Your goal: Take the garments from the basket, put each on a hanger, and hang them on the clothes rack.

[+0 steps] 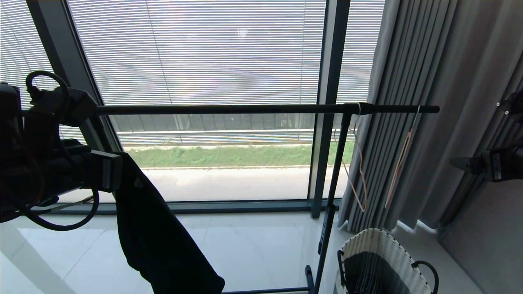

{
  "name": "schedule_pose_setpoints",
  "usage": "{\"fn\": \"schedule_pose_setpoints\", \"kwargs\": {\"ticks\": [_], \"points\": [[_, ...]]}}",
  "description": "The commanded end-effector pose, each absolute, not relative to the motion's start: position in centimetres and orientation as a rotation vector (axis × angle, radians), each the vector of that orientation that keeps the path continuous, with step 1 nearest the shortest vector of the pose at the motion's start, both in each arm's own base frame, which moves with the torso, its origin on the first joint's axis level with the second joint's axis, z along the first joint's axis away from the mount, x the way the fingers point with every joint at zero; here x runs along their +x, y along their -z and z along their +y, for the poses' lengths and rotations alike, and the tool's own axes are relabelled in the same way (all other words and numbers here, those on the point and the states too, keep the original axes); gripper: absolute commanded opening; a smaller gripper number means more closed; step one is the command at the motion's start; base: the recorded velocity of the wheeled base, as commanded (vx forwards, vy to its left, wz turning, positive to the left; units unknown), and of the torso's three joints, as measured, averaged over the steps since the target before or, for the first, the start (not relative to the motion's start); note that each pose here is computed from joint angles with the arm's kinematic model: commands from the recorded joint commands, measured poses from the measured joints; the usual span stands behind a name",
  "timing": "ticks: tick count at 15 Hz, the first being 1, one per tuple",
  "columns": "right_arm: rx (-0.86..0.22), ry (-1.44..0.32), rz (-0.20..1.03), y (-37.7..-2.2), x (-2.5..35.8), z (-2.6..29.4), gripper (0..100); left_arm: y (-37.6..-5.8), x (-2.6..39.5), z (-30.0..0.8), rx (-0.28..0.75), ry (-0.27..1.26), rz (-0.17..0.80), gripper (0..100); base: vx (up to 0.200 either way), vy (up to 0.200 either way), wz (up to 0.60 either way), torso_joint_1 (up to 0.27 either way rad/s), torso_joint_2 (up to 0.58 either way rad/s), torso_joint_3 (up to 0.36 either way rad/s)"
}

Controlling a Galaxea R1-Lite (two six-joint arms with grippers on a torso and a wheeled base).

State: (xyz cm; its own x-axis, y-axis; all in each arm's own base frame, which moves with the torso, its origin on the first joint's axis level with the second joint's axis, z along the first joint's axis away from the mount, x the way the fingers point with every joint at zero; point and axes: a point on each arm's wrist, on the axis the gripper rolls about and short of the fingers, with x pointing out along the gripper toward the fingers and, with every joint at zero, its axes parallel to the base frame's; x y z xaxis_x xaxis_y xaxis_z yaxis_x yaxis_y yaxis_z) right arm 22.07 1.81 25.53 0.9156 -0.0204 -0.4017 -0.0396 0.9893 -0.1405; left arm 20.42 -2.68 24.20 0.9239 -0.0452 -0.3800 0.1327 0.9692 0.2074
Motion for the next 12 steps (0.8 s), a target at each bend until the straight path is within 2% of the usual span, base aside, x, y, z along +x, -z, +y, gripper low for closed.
{"fn": "schedule_pose_setpoints", "kwargs": {"ticks": [1, 5, 7, 10, 12], "points": [[-0.141, -0.012, 0.454, -24.1, 24.1, 2.0, 100, -23.7, 20.4, -2.7, 0.233, 0.093, 0.401, 0, 0.2, 0.0, 0.0, 0.007, 0.0, 0.002], [-0.135, -0.011, 0.484, -21.9, 27.1, 2.3, 100, -23.0, 20.1, -2.6, 0.234, 0.093, 0.426, 0, 0.0, 0.0, 0.0, 0.0, 0.0, 0.0], [-0.096, 0.0, 0.475, -19.3, 30.6, 2.6, 100, -22.6, 20.1, -2.5, 0.225, 0.089, 0.437, 0, 0.0, 0.0, 0.0, 0.0, 0.0, 0.0], [-0.047, 0.048, 0.493, -15.9, 33.7, 3.0, 100, -21.7, 19.9, -2.6, 0.118, 0.068, 0.475, 0, 0.0, 0.0, 0.0, 0.0, 0.0, 0.0], [-0.024, 0.054, 0.498, -14.4, 34.9, 3.4, 100, -21.1, 20.0, -2.6, 0.11, 0.066, 0.499, 0, 0.0, 0.0, 0.0, 0.0, 0.0, 0.0]]}}
